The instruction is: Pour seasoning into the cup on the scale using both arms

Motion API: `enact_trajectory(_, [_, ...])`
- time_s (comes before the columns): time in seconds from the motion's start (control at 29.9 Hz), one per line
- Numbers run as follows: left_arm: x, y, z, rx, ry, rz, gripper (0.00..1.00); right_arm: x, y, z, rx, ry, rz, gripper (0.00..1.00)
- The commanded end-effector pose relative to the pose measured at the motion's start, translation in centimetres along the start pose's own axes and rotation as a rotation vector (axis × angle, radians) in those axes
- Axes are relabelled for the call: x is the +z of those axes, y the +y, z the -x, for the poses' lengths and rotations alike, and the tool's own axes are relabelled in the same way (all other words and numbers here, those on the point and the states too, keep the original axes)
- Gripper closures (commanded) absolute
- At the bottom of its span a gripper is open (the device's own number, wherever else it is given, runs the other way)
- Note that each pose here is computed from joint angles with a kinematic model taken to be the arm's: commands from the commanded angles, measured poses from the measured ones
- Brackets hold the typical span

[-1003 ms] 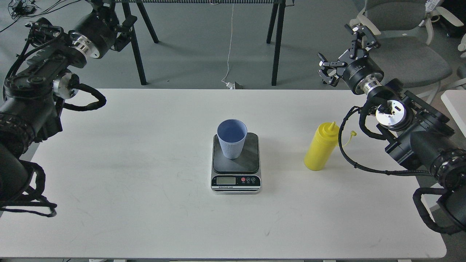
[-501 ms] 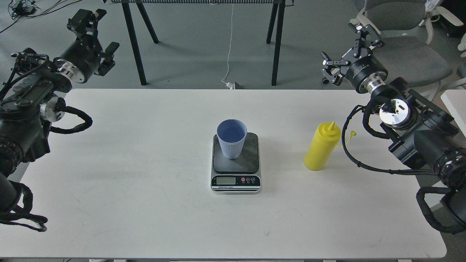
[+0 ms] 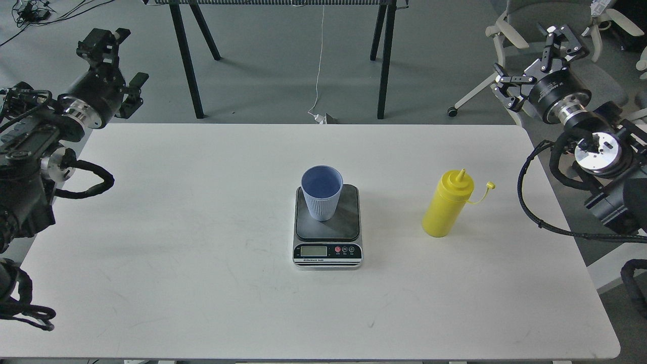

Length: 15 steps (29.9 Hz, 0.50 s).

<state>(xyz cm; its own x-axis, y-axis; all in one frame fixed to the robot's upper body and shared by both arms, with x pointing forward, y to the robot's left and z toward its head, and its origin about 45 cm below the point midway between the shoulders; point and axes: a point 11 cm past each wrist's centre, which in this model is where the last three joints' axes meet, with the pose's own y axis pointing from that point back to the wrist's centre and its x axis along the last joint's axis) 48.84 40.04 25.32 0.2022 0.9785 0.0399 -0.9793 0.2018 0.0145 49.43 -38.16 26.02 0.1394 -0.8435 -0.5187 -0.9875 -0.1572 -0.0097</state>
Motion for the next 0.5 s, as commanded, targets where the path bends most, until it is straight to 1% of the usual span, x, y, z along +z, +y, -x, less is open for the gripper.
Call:
enact_trajectory(0.0, [0.1,0.1,-0.3,0.003,-0.006,0.000,0.01,-1.0,1.2,-1.9,0.038,0.021,-0.005,0.02])
enact_trajectory(0.23, [0.6,-0.2,-0.1,0.000,-0.004,0.010,0.01,-2.2,3.6,-5.1,0.093,0.052,-0.003,0.02])
enact_trajectory(0.47, [0.8,-0.4,0.2,-0.006,-0.003,0.016,0.01,-2.4,4.9,-6.3,0.114,0.053,-0.004,0.02])
